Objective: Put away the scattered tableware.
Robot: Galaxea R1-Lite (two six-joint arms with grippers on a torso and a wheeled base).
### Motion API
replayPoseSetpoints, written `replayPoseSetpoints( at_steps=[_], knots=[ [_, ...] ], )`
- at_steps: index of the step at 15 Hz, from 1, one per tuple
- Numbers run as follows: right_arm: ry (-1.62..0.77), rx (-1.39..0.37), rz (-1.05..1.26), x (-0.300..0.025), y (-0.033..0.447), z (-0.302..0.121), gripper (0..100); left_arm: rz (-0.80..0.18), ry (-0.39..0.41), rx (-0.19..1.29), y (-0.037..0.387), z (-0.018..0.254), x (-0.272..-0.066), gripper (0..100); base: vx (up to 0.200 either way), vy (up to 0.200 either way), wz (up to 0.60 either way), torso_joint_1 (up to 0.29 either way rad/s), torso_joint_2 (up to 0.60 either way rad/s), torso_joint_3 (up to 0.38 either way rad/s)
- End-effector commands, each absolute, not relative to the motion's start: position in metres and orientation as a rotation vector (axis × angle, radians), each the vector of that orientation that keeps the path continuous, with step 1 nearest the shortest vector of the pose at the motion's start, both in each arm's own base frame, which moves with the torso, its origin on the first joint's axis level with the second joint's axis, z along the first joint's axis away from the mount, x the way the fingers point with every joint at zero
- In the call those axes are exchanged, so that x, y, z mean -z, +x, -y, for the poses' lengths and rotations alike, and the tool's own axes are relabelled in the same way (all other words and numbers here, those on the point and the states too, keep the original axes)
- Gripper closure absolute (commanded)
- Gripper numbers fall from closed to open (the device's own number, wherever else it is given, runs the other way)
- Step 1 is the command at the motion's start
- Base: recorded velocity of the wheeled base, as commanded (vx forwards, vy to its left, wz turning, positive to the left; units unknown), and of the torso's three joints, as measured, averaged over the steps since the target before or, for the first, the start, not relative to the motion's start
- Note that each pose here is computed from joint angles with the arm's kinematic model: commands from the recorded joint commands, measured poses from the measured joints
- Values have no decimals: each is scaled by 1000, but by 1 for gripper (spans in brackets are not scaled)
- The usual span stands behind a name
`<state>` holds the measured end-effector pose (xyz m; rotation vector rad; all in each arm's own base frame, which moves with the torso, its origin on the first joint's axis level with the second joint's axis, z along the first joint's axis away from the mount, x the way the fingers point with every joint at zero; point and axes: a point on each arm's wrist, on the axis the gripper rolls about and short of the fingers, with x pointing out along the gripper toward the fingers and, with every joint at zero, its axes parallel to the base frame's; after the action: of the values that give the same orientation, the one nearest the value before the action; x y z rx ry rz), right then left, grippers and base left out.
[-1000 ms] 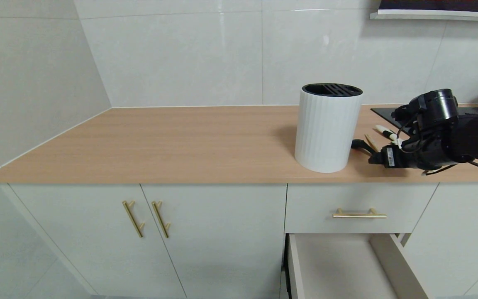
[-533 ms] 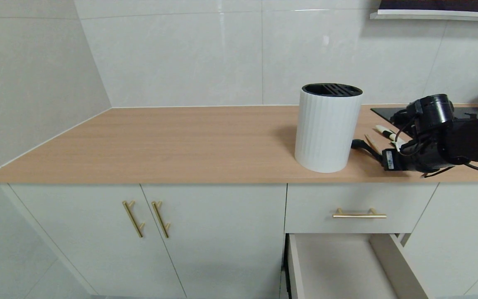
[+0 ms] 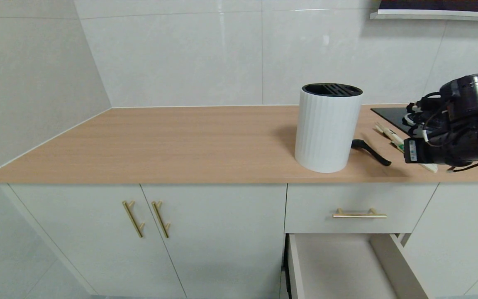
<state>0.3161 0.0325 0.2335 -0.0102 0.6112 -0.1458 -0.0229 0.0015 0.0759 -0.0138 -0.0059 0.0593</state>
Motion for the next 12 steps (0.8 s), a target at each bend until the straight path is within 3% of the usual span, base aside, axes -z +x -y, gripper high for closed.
replayPoseSetpoints(
  at_steps=[1, 7, 12],
  knots=[
    [15, 136, -568, -262, 247, -26, 100, 5, -14, -60, -23, -1, -76, 0, 0, 0, 0, 0, 0, 0],
    [63, -58, -590, -261, 146, -19, 100, 5, -14, -60, -23, -1, -76, 0, 0, 0, 0, 0, 0, 0],
    [-109, -361, -808, -247, 109, -24, 100, 5, -14, -60, -23, -1, -76, 0, 0, 0, 0, 0, 0, 0]
  ],
)
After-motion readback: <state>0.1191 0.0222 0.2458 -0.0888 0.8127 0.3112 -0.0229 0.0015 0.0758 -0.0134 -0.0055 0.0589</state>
